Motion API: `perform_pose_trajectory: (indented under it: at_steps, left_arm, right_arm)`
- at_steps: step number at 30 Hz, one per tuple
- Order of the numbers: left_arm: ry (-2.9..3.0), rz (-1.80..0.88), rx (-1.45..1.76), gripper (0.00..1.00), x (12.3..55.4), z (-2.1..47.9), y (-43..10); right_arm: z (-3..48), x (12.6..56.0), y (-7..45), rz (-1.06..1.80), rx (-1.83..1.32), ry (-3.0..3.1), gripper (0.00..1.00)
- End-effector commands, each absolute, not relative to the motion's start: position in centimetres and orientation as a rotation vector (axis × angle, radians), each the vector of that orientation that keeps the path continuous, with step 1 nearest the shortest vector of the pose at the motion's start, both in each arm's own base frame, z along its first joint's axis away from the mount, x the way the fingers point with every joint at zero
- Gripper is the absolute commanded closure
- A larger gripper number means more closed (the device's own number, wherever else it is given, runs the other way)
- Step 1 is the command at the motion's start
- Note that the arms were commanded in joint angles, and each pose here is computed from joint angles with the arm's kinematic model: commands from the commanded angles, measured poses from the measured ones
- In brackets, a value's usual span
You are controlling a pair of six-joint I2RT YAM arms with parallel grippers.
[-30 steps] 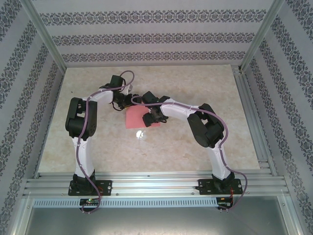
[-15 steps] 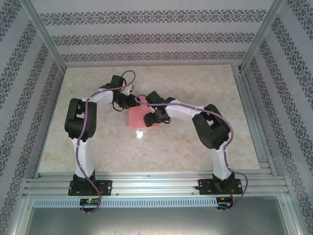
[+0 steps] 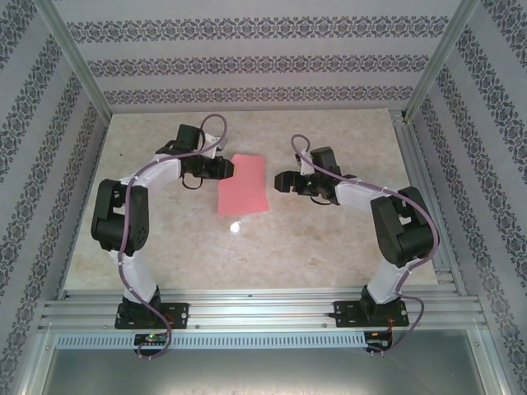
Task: Fold a paper plane with a square sheet of paper (fold left side to right side)
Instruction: Pick up the square sheet of paper from the center of the table.
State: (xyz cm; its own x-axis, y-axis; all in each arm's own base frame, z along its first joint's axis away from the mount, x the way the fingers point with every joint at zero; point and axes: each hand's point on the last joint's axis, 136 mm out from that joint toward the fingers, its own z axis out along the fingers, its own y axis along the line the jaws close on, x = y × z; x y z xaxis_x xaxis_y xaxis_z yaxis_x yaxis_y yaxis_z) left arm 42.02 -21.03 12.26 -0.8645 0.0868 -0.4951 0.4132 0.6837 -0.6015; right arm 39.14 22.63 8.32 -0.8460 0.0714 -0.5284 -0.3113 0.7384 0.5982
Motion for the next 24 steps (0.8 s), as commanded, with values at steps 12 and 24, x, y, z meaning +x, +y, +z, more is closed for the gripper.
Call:
perform_pose_trajectory:
  at_steps: [12, 24]
  left_arm:
    - [2.257, -1.084, 0.667, 0.76, 40.5, 15.7, -23.9]
    - [2.268, -1.067, 0.665, 0.76, 40.6, 15.2, -23.8]
  right_arm:
    - [11.4, 44.6, 26.4, 1.309, -0.306, 2.036, 0.26]
    - [10.1, 45.6, 28.3, 1.463, -0.305, 1.953, 0.32]
